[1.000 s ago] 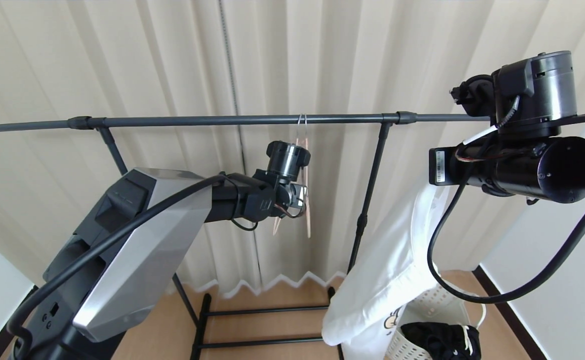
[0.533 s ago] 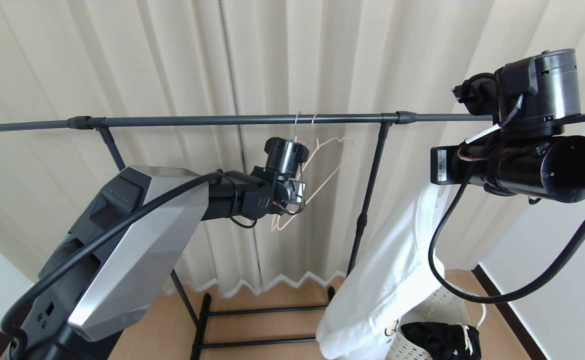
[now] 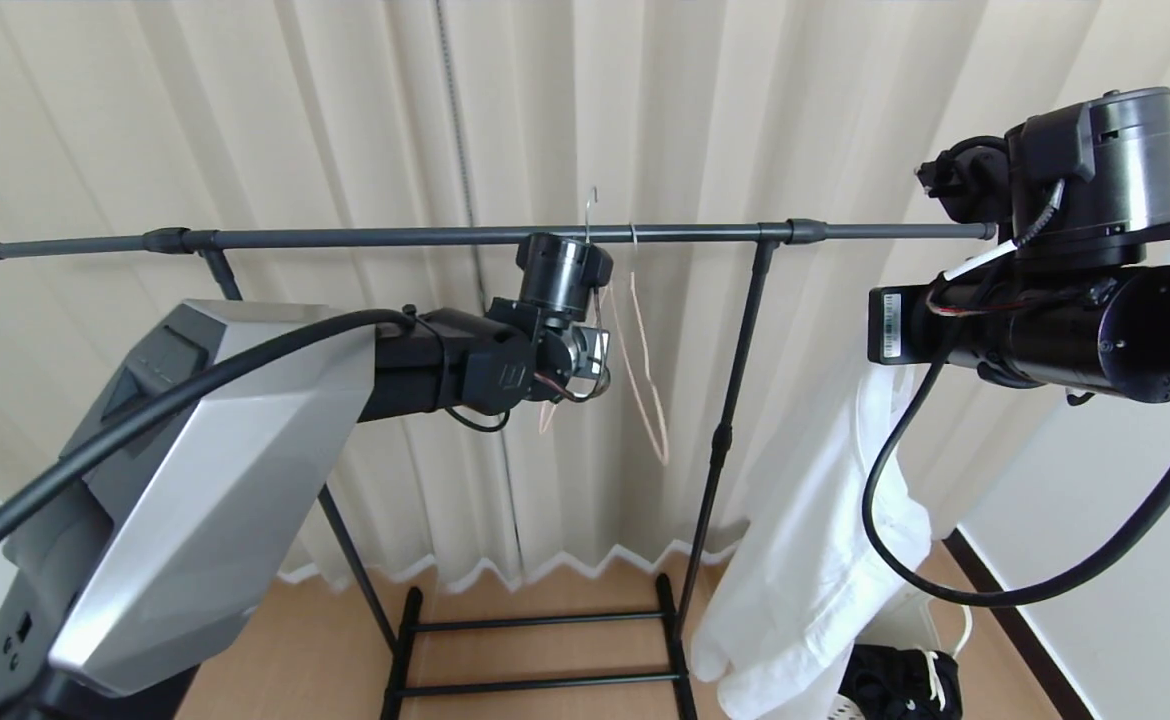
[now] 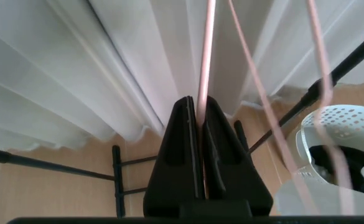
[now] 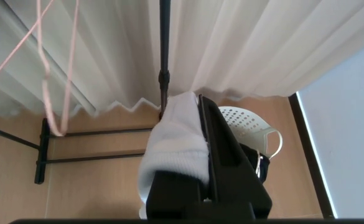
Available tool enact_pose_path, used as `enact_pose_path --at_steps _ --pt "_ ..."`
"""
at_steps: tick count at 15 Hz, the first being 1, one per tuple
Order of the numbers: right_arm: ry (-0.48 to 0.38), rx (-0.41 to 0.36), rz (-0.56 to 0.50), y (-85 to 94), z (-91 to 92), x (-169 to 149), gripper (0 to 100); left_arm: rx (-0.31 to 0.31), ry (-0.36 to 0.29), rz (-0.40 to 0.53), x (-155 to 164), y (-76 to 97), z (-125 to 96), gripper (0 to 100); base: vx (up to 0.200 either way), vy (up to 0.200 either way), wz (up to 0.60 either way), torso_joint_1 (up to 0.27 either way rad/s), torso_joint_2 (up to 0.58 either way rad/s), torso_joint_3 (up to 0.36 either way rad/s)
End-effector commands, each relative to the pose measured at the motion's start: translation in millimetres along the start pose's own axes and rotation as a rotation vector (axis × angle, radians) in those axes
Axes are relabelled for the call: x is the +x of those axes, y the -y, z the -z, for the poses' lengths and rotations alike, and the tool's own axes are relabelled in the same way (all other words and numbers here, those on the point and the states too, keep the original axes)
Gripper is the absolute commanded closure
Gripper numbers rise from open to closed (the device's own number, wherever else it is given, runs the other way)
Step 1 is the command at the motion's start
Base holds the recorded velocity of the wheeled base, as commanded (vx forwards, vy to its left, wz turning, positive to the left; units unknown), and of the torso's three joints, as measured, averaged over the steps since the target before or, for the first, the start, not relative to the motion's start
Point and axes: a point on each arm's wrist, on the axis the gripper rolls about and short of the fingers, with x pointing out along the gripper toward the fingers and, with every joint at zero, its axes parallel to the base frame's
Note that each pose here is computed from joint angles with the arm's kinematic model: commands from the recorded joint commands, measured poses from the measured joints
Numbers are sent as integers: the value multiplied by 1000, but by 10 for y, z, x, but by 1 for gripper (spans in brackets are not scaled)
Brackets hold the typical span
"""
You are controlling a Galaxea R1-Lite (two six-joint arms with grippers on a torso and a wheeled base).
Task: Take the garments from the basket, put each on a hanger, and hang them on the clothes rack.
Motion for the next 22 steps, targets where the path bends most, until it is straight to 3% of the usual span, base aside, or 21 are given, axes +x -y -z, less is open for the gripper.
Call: enact_pose_path --at_steps 1,6,10,15,19,22 --pt "1 0 -1 -1 -1 -3 100 -7 15 4 -169 -69 -107 100 0 0 0 0 0 0" --pt "-1 0 -1 -3 1 2 100 17 -25 10 -418 -164 -23 100 0 0 0 0 0 0" --pt "-8 -5 1 -10 22 20 100 15 2 22 -622 -229 22 100 0 0 0 0 0 0" --pt "-12 -7 2 -19 32 39 100 20 15 46 -1130 -401 119 100 0 0 0 0 0 0" --pt "-22 -14 4 -40 54 82 100 42 39 94 -1585 -613 403 100 0 0 0 0 0 0" --pt "-29 -17 17 -63 70 155 100 107 72 188 -1965 -896 697 100 0 0 0 0 0 0"
